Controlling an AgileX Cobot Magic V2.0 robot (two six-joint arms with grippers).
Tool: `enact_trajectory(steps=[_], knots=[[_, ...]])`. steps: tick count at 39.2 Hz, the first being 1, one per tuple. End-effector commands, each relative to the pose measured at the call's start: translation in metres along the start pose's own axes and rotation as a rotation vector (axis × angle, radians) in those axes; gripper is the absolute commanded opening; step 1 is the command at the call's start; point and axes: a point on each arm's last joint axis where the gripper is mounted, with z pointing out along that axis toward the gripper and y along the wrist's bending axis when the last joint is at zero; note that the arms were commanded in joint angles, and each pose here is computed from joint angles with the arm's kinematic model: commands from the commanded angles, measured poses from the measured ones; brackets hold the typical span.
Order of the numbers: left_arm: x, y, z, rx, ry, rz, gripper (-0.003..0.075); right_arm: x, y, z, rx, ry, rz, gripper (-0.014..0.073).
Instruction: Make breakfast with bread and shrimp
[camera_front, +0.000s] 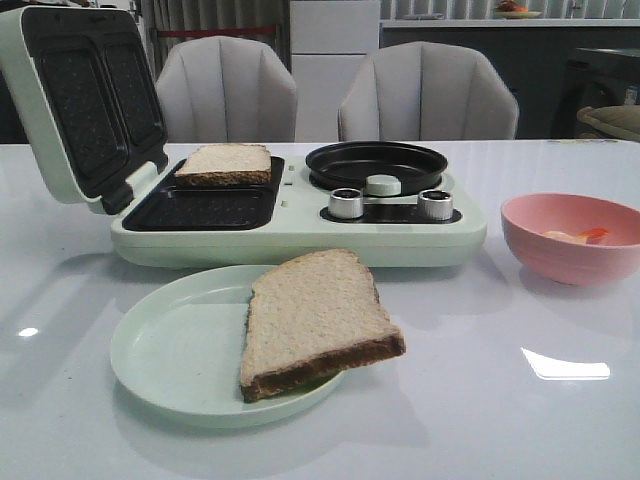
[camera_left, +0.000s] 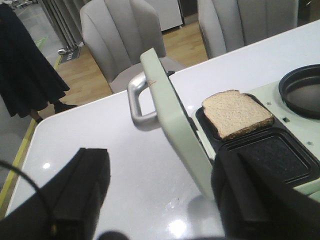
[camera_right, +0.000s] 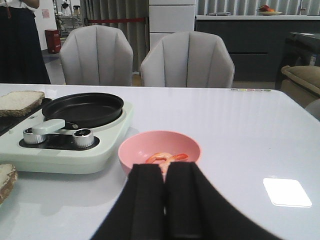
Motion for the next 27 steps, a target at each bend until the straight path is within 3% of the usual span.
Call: enact_trajectory(steps=[1,27], knots=[[0.000,0.002,-0.022,-0.020,-0.136,-0.028,0.0492,-0.015,0.001,-0.003,-0.007,-0.126,-0.013,0.0144],[0.085,-0.015,-0.090,-0.032,-0.255,-0.111,0.0492,-0.015,0.001,-0.003,-0.007,-0.126,-0.013,0.0144]])
